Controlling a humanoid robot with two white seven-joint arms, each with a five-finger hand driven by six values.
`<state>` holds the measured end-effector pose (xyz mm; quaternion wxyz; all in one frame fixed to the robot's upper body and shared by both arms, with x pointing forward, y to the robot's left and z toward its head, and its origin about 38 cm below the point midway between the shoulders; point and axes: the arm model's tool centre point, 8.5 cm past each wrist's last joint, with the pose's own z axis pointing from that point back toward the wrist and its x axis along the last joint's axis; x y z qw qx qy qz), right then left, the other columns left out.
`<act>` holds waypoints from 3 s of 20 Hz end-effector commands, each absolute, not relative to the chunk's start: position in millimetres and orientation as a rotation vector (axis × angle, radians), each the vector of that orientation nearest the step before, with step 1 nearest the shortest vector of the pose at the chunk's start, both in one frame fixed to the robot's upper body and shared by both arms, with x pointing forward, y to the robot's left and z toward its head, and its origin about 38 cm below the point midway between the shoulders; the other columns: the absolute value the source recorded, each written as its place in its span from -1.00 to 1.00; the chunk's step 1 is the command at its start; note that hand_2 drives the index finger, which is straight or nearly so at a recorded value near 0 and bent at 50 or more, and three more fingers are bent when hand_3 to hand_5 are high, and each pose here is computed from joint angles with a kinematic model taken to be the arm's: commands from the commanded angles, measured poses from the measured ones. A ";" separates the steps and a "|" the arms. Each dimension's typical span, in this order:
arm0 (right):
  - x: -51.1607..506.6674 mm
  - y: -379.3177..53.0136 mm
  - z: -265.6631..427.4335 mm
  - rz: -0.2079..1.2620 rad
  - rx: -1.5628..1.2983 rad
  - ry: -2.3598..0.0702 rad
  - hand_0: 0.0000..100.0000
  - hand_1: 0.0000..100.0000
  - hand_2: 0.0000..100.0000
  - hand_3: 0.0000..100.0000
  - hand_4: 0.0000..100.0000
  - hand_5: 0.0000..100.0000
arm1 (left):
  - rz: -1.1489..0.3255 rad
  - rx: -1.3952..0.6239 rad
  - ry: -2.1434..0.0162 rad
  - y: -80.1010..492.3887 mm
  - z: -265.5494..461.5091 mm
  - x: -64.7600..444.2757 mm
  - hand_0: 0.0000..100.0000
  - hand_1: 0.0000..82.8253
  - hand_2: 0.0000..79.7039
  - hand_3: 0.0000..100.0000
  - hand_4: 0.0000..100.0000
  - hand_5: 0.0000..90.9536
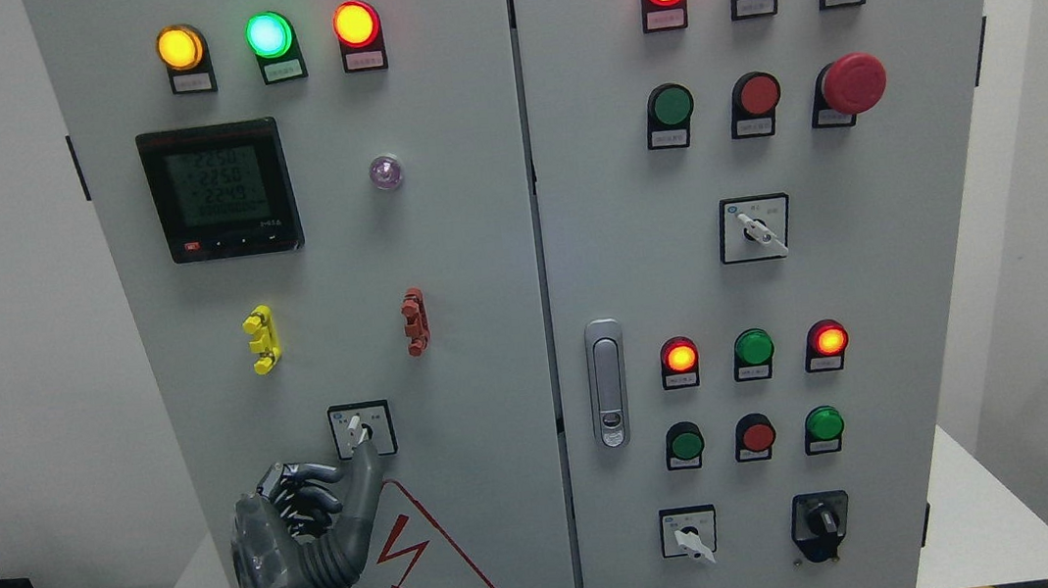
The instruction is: Turn on light switch 1
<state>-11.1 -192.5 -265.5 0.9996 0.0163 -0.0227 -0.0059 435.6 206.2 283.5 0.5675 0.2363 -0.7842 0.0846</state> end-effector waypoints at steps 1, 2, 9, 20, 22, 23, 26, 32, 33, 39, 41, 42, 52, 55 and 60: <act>-11.2 -191.6 -265.4 -0.018 0.036 -0.045 -0.76 -0.22 -1.00 -1.00 -1.00 -1.00 | 0.190 0.549 -1.840 203.2 283.6 438.9 -0.89 0.27 0.50 0.73 0.73 0.62; -11.2 -191.6 -265.4 -0.018 0.036 -0.045 -0.76 -0.22 -1.00 -1.00 -1.00 -1.00 | 0.193 0.550 -1.843 203.2 285.5 439.4 -0.89 0.27 0.50 0.74 0.73 0.62; -11.2 -191.6 -265.4 -0.018 0.036 -0.045 -0.76 -0.22 -1.00 -1.00 -1.00 -1.00 | 0.193 0.551 -1.834 202.3 288.1 441.1 -0.89 0.27 0.51 0.74 0.74 0.63; -11.2 -191.6 -265.4 -0.018 0.036 -0.045 -0.76 -0.22 -1.00 -1.00 -1.00 -1.00 | 0.190 0.549 -1.813 202.6 285.3 443.4 -0.89 0.23 0.52 0.75 0.74 0.64; -11.2 -191.6 -265.4 -0.018 0.036 -0.045 -0.76 -0.22 -1.00 -1.00 -1.00 -1.00 | 0.190 0.544 -1.811 202.3 284.9 444.1 -0.88 0.22 0.52 0.76 0.74 0.65; -11.2 -191.6 -265.4 -0.018 0.036 -0.045 -0.76 -0.22 -1.00 -1.00 -1.00 -1.00 | 0.191 0.539 -1.811 202.2 284.7 444.2 -0.88 0.21 0.52 0.76 0.74 0.65; -11.2 -191.6 -265.4 -0.018 0.036 -0.045 -0.76 -0.22 -1.00 -1.00 -1.00 -1.00 | 0.181 0.528 -1.814 198.2 284.6 444.3 -0.87 0.19 0.52 0.77 0.75 0.65; -11.2 -191.6 -265.4 -0.018 0.036 -0.045 -0.76 -0.22 -1.00 -1.00 -1.00 -1.00 | 0.184 0.523 -1.826 196.7 289.9 445.4 -0.83 0.13 0.53 0.78 0.76 0.65; -11.2 -191.6 -265.4 -0.018 0.036 -0.045 -0.76 -0.22 -1.00 -1.00 -1.00 -1.00 | 0.184 0.523 -1.826 196.7 290.0 445.4 -0.83 0.12 0.53 0.78 0.76 0.66; -11.2 -191.6 -265.4 -0.018 0.036 -0.045 -0.76 -0.22 -1.00 -1.00 -1.00 -1.00 | 0.186 0.522 -1.829 196.1 292.4 446.0 -0.78 0.08 0.54 0.79 0.76 0.66; -11.2 -191.6 -265.4 -0.018 0.036 -0.045 -0.76 -0.22 -1.00 -1.00 -1.00 -1.00 | 0.188 0.524 -1.825 196.7 293.7 446.6 -0.76 0.06 0.54 0.79 0.76 0.66; -11.2 -191.6 -265.4 -0.018 0.036 -0.045 -0.76 -0.22 -1.00 -1.00 -1.00 -1.00 | 0.186 0.523 -1.824 196.2 293.6 446.6 -0.76 0.06 0.54 0.79 0.76 0.66; -11.2 -191.6 -265.4 -0.018 0.036 -0.045 -0.76 -0.22 -1.00 -1.00 -1.00 -1.00 | 0.184 0.531 -1.800 196.8 291.5 447.1 -0.71 0.04 0.55 0.80 0.77 0.66; -11.2 -191.6 -265.4 -0.018 0.036 -0.045 -0.76 -0.22 -1.00 -1.00 -1.00 -1.00 | 0.184 0.531 -1.800 196.8 291.4 447.1 -0.70 0.03 0.55 0.80 0.77 0.66; -11.2 -191.6 -265.4 -0.018 0.036 -0.045 -0.76 -0.22 -1.00 -1.00 -1.00 -1.00 | 0.184 0.531 -1.800 196.8 291.4 447.1 -0.69 0.02 0.56 0.80 0.77 0.66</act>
